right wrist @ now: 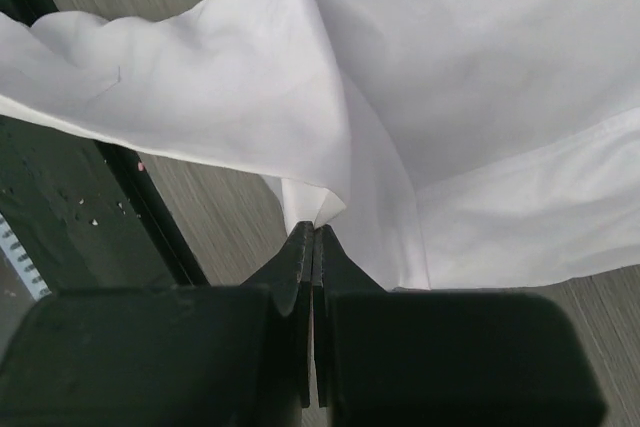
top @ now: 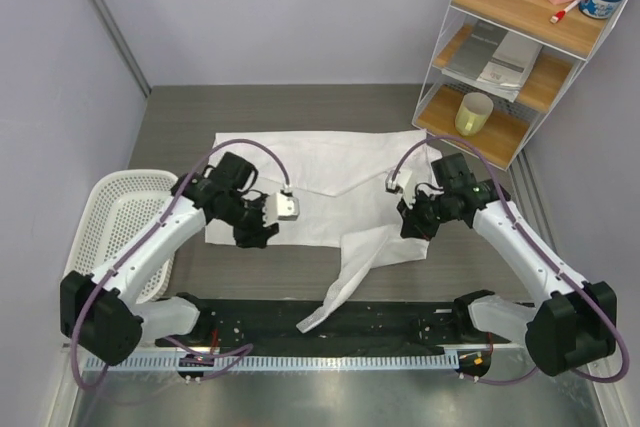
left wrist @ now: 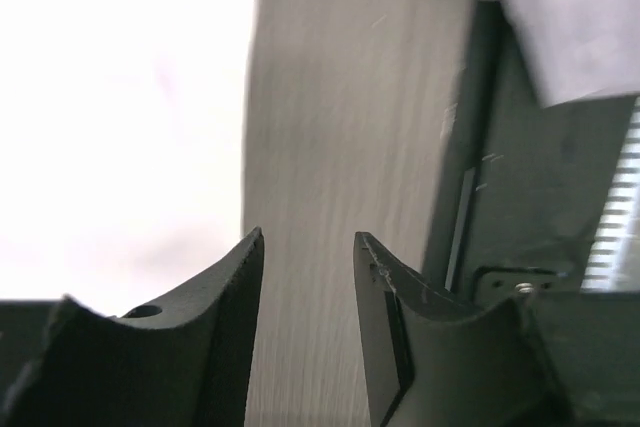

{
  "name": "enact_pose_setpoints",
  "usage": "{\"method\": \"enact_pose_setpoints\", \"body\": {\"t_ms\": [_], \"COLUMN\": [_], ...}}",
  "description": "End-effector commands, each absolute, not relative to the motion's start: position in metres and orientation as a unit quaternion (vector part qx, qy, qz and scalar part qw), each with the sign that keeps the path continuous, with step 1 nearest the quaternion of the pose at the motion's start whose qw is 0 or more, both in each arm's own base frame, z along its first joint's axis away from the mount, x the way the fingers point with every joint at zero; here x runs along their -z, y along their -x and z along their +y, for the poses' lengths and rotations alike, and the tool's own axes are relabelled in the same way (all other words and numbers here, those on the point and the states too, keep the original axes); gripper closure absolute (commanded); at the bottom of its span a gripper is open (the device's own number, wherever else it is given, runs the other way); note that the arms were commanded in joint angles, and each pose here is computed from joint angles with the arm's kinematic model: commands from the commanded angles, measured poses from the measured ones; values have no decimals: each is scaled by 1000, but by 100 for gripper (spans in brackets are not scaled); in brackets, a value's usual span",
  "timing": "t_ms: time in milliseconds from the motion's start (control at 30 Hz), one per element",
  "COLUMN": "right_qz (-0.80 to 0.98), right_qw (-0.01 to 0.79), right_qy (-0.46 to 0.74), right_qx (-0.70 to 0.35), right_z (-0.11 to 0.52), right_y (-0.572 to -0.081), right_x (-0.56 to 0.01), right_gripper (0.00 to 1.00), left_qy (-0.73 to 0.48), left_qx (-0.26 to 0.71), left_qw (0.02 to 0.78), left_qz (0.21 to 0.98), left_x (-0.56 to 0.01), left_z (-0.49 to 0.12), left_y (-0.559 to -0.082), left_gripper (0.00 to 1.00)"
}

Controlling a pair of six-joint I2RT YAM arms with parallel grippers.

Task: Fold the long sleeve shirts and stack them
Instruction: Fold the shirt

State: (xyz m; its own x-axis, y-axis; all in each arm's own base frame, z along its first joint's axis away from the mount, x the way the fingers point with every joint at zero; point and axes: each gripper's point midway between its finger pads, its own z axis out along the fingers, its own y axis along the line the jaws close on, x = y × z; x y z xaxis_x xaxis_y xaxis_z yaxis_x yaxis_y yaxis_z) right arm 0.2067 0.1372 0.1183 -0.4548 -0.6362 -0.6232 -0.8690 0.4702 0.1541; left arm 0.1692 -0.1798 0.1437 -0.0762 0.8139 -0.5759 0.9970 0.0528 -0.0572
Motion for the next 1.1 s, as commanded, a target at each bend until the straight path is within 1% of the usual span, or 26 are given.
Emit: {"method": "enact_pose_setpoints", "body": {"t_ms": [0, 67, 233, 500, 700, 800, 833, 867, 933, 967, 1000, 1033, 1067], "right_qz": [792, 787, 786, 784, 784, 784, 783, 782, 779, 776, 774, 774, 769], "right_qw": [275, 282, 278, 270, 273, 273, 275, 278, 286, 292, 296, 296, 310], "right_qy": [503, 507, 513, 520, 520, 521, 521, 521, 520, 519, 519, 517, 517], "right_qx": [-211, -208, -204, -203, -202, -199, -198, -199, -203, -208, -210, -214, -214], "right_z": [130, 128, 128, 126, 126, 125, 124, 124, 126, 128, 129, 130, 131], "right_y": [-194, -188, -183, -178, -177, -176, -174, -173, -169, -168, -167, -164, -164], "right_x": [-120, -121, -119, -117, -120, -121, -123, -126, -132, -137, -141, -143, -151], "right_gripper": [99, 99, 99, 99, 99, 99, 99, 99, 99, 99, 99, 99, 99], "left_qy": [-629, -629, -669, -703, -720, -723, -724, -722, -724, -726, -729, -732, -732], "left_qx": [120, 90, 35, -42, -73, -76, -66, -53, -21, -1, 16, 27, 43], "left_qw": [198, 194, 166, 161, 138, 129, 120, 133, 124, 124, 141, 143, 131], "left_qz": [743, 747, 723, 692, 676, 674, 676, 677, 678, 676, 669, 666, 667], "left_x": [-105, -87, -53, -20, 0, 4, 2, -3, -12, -15, -25, -30, -35], "left_z": [-107, -88, -57, -35, -19, -12, -11, -16, -21, -25, -33, -36, -35], "left_y": [-206, -217, -227, -242, -242, -239, -234, -232, -215, -206, -201, -195, -184], "left_gripper": [59, 62, 63, 61, 64, 72, 81, 85, 93, 94, 95, 99, 100]}}
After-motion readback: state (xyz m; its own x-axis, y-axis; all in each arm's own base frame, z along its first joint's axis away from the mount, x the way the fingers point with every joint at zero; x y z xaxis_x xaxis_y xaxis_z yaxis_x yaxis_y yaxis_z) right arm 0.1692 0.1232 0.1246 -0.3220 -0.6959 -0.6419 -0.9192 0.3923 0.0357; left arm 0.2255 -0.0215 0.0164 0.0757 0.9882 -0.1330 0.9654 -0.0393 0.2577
